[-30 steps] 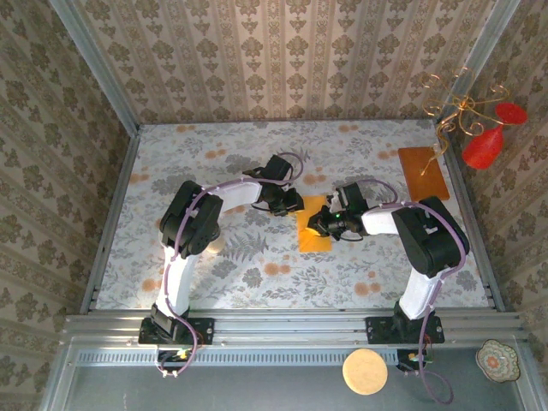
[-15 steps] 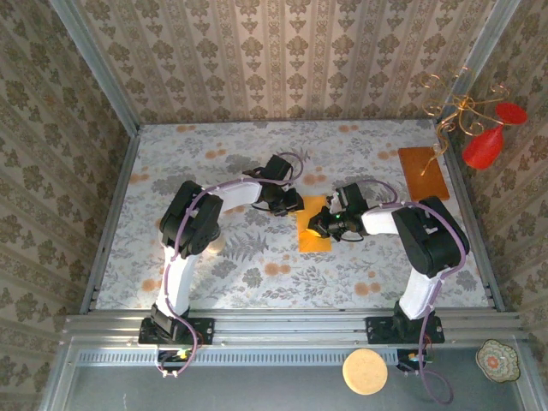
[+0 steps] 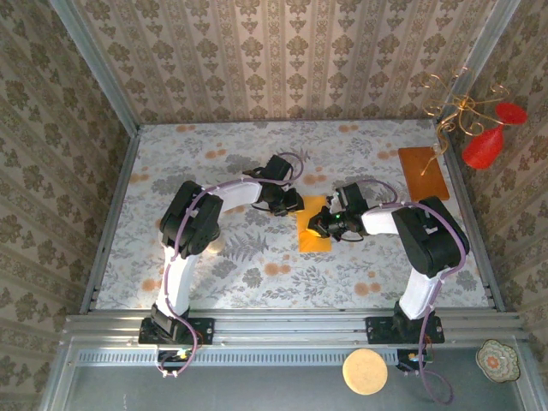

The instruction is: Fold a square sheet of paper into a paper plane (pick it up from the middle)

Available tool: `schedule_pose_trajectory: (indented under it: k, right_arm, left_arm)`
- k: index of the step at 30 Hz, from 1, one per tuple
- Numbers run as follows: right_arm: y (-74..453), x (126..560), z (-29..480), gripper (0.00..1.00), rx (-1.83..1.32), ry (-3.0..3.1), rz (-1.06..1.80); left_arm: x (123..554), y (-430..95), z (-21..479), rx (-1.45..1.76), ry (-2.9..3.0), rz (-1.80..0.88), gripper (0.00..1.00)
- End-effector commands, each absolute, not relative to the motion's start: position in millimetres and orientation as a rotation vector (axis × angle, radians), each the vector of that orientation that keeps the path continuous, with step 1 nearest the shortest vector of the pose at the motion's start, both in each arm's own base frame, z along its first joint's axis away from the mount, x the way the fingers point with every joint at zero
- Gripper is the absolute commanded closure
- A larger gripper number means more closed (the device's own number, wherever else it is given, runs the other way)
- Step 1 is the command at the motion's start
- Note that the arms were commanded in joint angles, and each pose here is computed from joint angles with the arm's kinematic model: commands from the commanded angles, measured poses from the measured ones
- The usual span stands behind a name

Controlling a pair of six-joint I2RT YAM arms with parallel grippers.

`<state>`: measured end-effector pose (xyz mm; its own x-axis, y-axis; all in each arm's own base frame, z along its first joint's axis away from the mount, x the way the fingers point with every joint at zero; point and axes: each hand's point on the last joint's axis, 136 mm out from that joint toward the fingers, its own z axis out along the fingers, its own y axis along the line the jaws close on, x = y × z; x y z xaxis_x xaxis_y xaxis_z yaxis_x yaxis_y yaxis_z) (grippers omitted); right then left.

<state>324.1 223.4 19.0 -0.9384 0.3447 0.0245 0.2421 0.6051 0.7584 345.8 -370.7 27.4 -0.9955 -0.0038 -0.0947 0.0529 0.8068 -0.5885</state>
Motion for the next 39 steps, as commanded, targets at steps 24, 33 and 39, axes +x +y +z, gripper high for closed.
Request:
schedule_pose_trajectory:
  k: [24, 33, 39]
  right_arm:
    - [215.1, 324.3, 0.9, 0.92, 0.572, 2.756, 1.131]
    - [212.4, 322.5, -2.9, 0.78, 0.594, 2.775, 1.104]
    - [213.0, 322.5, -3.0, 0.68, 0.593, 2.779, 1.103]
  left_arm:
    - [332.1, -361.3, 27.9, 0.046, 2.932, -0.881, 0.75]
    - [335.7, -353.3, 52.6, 0.007, 2.835, -0.9, 0.75]
    - [329.8, -338.7, 59.6, -0.046, 2.793, -0.893, 0.75]
